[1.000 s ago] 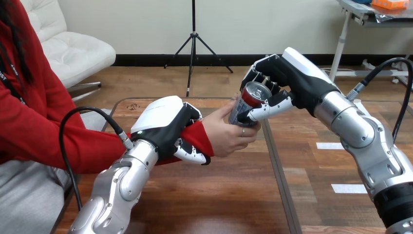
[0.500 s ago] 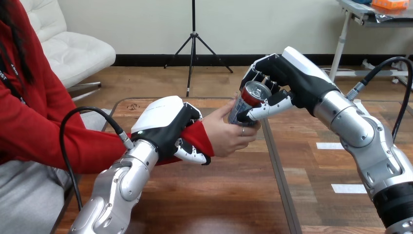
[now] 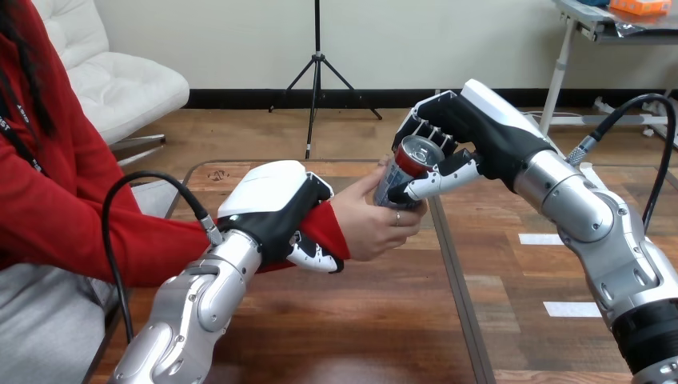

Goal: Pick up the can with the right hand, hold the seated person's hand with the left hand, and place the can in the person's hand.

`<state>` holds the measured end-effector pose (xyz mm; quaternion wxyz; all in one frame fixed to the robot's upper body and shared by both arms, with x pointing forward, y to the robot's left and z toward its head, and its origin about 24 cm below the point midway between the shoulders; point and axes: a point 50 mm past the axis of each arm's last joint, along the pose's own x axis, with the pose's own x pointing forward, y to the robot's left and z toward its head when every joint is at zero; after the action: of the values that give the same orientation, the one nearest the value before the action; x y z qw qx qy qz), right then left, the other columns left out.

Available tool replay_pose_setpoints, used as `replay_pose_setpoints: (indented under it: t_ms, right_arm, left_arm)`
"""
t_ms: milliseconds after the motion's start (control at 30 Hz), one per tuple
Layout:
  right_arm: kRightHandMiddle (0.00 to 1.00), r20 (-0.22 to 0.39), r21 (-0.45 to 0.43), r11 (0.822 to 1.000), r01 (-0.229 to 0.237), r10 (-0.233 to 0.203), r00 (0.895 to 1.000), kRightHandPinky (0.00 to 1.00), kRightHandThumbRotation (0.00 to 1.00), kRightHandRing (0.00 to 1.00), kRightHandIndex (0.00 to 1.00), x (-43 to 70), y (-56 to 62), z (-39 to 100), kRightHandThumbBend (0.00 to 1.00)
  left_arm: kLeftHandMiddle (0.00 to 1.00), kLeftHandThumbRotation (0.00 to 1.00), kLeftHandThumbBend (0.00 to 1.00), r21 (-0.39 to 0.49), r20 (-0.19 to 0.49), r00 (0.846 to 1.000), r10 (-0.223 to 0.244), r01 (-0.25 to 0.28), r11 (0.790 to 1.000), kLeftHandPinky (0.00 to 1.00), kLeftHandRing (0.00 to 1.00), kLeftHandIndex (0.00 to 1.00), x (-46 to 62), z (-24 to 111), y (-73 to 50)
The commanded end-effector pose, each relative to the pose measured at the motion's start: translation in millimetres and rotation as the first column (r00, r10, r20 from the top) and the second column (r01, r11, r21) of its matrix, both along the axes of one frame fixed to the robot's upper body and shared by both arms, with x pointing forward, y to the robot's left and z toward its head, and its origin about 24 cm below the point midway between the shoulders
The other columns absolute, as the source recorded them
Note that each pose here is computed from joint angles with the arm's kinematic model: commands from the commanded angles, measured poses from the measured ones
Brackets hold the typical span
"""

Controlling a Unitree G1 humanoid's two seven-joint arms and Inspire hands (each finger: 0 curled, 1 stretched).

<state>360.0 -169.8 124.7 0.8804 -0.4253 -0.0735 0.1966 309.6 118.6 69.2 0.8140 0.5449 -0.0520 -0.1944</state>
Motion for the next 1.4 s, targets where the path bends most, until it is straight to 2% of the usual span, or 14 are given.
replay_pose_setpoints:
  t_ms: [0, 67, 100, 367, 400, 533, 633, 867, 1367]
  right_arm:
    - [0.55, 0.081, 0.01, 0.999, -0.031, 0.03, 0.996, 0.45, 0.43, 0.51, 0.55, 4.2, 8.8, 23.6, 0.87]
    - [0.56, 0.076, 0.013, 1.0, -0.029, 0.027, 0.997, 0.46, 0.49, 0.53, 0.56, 4.1, 7.9, 23.2, 0.89]
    - [0.57, 0.074, 0.016, 0.999, -0.028, 0.026, 0.997, 0.47, 0.57, 0.53, 0.57, 4.0, 7.5, 23.1, 0.91]
    - [0.59, 0.064, 0.01, 1.0, -0.029, 0.028, 0.998, 0.5, 0.81, 0.56, 0.59, 3.1, 3.7, 22.1, 0.98]
    - [0.59, 0.065, 0.011, 0.999, -0.03, 0.029, 0.997, 0.51, 0.86, 0.57, 0.6, 3.0, 3.3, 22.0, 0.99]
    - [0.61, 0.068, 0.013, 0.999, -0.031, 0.03, 0.997, 0.53, 0.94, 0.59, 0.61, 2.4, 1.6, 21.6, 1.0]
    - [0.61, 0.085, 0.004, 0.999, -0.04, 0.039, 0.996, 0.55, 0.97, 0.59, 0.63, 1.5, 0.2, 21.4, 1.0]
    - [0.62, 0.093, 0.012, 0.999, -0.042, 0.041, 0.995, 0.58, 1.0, 0.61, 0.65, 0.5, -3.1, 19.4, 1.0]
    - [0.66, 0.095, 0.017, 0.998, -0.053, 0.051, 0.994, 0.63, 1.0, 0.64, 0.69, -1.3, -6.2, 16.8, 1.0]
  left_arm:
    - [0.67, 0.24, 0.8, -0.024, 0.161, 0.984, -0.081, 0.086, 0.996, 0.54, 0.64, 0.66, 4.0, 43.3, -18.3]
    - [0.69, 0.27, 0.83, -0.024, 0.159, 0.984, -0.082, 0.087, 0.996, 0.57, 0.66, 0.68, 3.1, 43.7, -17.3]
    - [0.71, 0.32, 0.87, -0.023, 0.157, 0.984, -0.082, 0.087, 0.996, 0.61, 0.69, 0.7, 2.7, 43.8, -16.9]
    - [0.76, 0.48, 0.97, -0.028, 0.155, 0.984, -0.083, 0.088, 0.996, 0.7, 0.74, 0.76, -0.5, 42.2, -12.8]
    - [0.77, 0.53, 0.98, -0.027, 0.156, 0.984, -0.083, 0.088, 0.996, 0.71, 0.75, 0.77, -0.8, 41.9, -12.4]
    - [0.78, 0.59, 0.99, -0.029, 0.157, 0.984, -0.083, 0.089, 0.996, 0.73, 0.76, 0.78, -2.2, 41.3, -11.1]
    - [0.78, 0.64, 1.0, -0.034, 0.154, 0.985, -0.08, 0.086, 0.996, 0.75, 0.77, 0.79, -3.0, 40.9, -10.2]
    - [0.8, 0.69, 1.0, -0.048, 0.148, 0.986, -0.078, 0.086, 0.995, 0.76, 0.79, 0.8, -4.4, 39.0, -7.9]
    - [0.83, 0.71, 1.0, -0.058, 0.123, 0.99, -0.066, 0.074, 0.996, 0.81, 0.81, 0.83, -5.6, 37.2, -5.2]
